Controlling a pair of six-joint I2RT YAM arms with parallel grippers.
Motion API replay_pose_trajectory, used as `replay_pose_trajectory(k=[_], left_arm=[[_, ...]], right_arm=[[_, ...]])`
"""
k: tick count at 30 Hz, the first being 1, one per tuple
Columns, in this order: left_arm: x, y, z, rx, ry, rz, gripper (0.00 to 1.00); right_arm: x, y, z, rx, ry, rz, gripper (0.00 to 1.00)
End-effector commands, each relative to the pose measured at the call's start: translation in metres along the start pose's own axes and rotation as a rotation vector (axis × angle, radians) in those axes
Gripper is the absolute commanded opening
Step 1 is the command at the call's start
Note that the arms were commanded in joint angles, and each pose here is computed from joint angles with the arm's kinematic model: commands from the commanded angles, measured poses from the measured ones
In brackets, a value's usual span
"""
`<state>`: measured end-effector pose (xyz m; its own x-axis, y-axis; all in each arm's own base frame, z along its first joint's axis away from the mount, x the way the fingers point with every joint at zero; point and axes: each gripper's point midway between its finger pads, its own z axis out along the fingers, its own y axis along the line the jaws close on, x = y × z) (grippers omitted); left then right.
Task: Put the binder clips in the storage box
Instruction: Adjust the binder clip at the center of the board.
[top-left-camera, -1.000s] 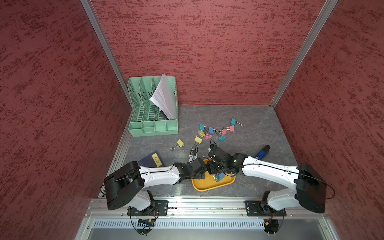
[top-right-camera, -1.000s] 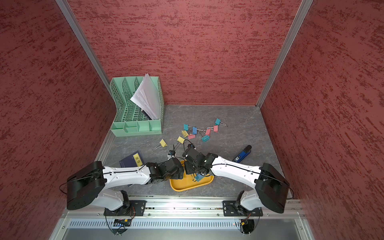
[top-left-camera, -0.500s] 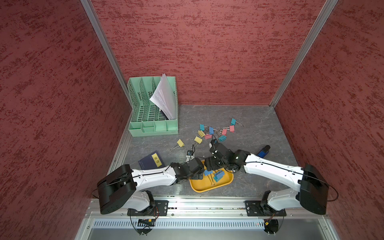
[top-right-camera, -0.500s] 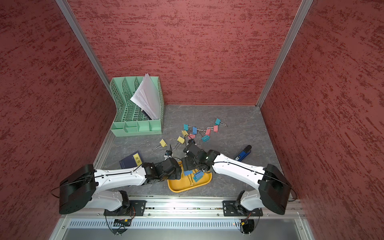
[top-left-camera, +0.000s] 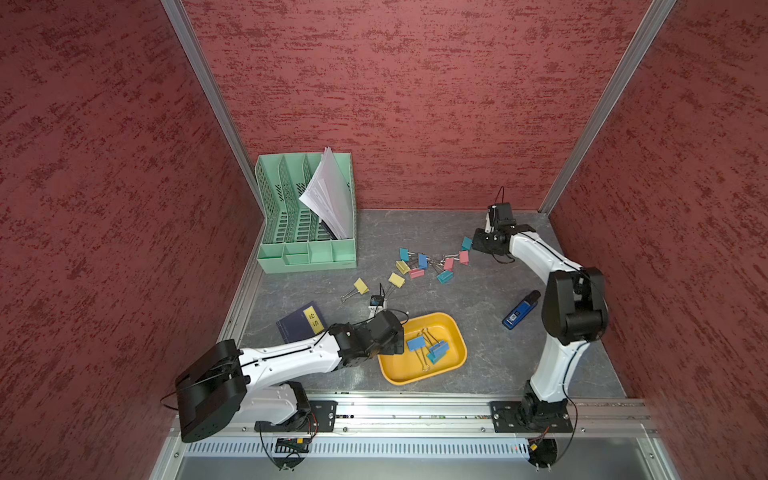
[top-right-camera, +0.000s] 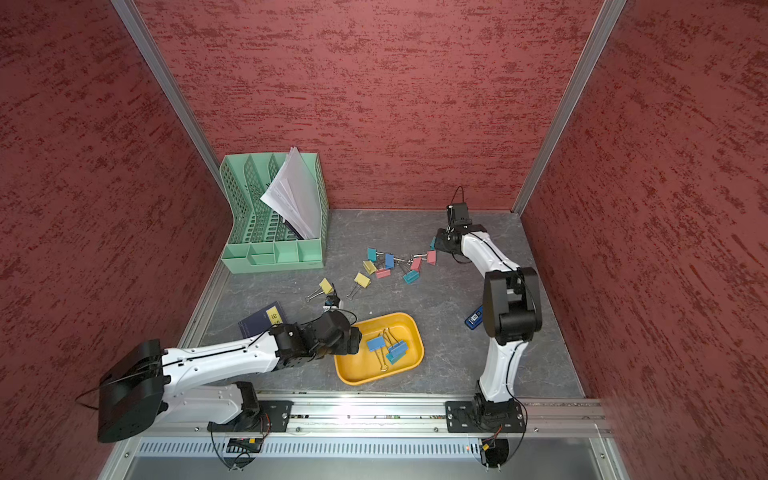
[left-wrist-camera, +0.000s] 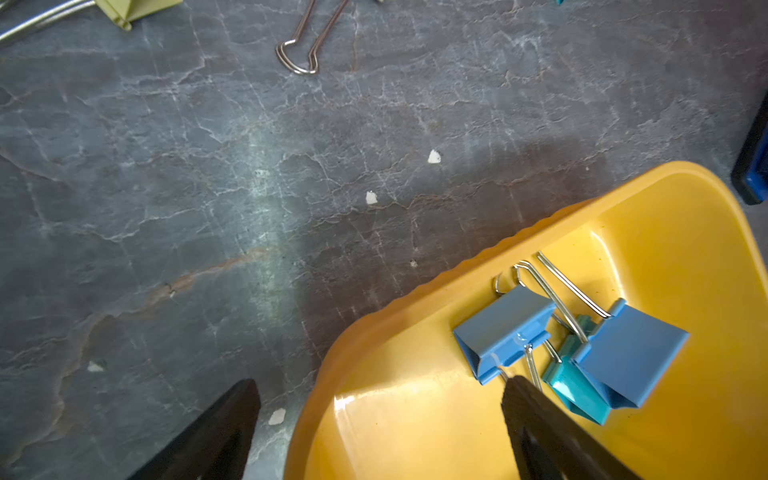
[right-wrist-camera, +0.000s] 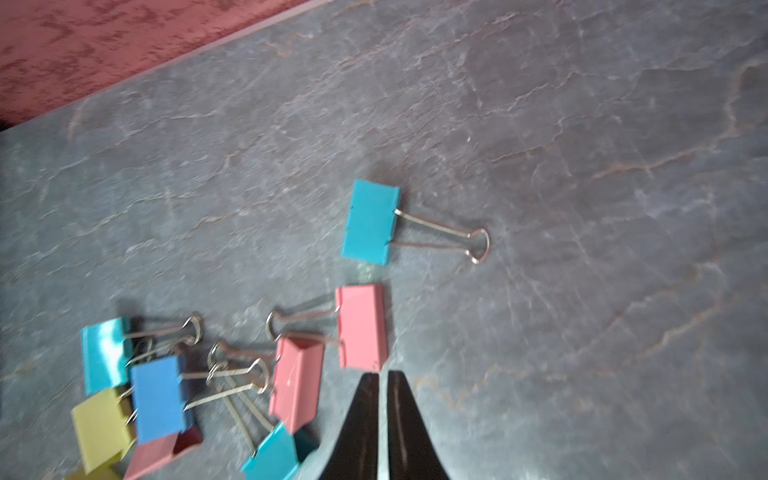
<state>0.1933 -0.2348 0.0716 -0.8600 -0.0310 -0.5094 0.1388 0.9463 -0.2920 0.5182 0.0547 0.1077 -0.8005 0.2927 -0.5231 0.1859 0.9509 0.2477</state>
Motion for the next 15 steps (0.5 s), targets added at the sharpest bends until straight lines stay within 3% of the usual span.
replay_pose_trajectory(k=[1,15], left_arm=[[0.000,0.004,-0.002,-0.008,0.000,0.019,0.96],[0.020,0.009,0.011,-0.026,0.052,0.018,0.95]], right_arm=[[-0.015,0.006,0.016,-0.043,0.027,-0.014,0.10],[-0.020,-0.034,0.074,0.021,0.101,-0.004,0.11]])
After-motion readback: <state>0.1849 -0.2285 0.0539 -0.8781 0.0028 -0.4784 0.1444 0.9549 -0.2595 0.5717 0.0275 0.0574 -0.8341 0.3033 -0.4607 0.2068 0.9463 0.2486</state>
